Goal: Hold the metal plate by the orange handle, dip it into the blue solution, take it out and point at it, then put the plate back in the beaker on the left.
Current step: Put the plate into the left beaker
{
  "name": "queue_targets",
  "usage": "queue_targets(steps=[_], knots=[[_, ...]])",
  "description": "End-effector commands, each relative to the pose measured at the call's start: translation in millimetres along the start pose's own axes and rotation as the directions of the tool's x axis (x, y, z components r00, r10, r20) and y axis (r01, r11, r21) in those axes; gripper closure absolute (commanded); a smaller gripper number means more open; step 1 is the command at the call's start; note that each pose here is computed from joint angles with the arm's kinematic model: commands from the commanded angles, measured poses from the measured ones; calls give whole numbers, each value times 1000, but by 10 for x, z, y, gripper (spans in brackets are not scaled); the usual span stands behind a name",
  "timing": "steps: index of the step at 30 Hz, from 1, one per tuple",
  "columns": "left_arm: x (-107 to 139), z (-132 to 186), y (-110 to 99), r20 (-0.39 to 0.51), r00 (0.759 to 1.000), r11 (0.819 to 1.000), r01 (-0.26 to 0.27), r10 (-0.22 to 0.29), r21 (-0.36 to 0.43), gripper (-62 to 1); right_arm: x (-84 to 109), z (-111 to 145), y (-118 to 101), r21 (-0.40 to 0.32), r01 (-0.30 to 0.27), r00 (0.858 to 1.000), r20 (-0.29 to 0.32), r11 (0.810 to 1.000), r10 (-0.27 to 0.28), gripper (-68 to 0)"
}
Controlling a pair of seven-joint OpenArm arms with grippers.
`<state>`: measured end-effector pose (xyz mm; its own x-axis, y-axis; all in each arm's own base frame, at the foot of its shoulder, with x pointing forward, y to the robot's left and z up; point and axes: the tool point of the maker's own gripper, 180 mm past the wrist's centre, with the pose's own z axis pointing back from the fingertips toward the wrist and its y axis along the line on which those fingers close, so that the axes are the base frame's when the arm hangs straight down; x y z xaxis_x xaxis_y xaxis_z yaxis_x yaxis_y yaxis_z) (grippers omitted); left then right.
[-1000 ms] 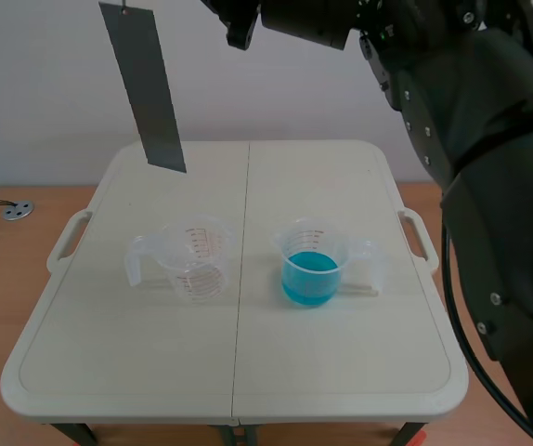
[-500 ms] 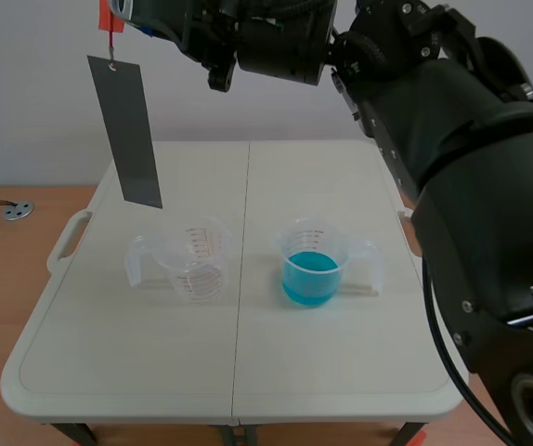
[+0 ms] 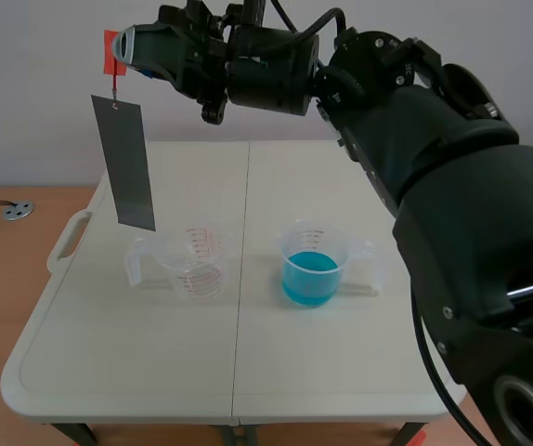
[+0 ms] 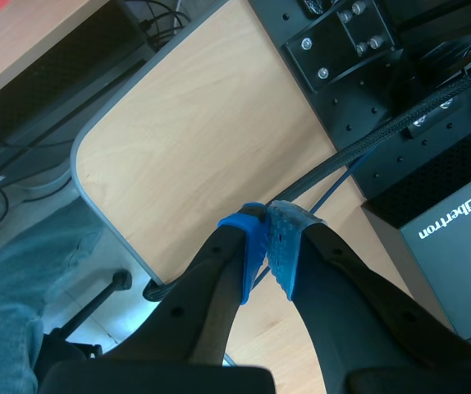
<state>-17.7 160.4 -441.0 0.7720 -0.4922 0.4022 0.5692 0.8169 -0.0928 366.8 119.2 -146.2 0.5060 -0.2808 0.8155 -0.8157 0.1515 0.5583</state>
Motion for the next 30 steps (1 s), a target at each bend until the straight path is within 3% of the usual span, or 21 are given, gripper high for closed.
queue_targets(steps=[1, 8, 30], knots=[[29, 12, -28, 11, 1000, 1000, -5, 5, -4, -18, 137, -45, 68, 24, -41, 999, 22, 999, 40, -13], [29, 12, -28, 11, 1000, 1000, -5, 5, -4, -18, 93, -42, 41, 11, -49, 999, 3, 999, 49, -13], [27, 13, -29, 11, 1000, 1000, -5, 5, -5, -18, -219, 91, -98, -41, -7, 999, -46, 999, 6, -13]])
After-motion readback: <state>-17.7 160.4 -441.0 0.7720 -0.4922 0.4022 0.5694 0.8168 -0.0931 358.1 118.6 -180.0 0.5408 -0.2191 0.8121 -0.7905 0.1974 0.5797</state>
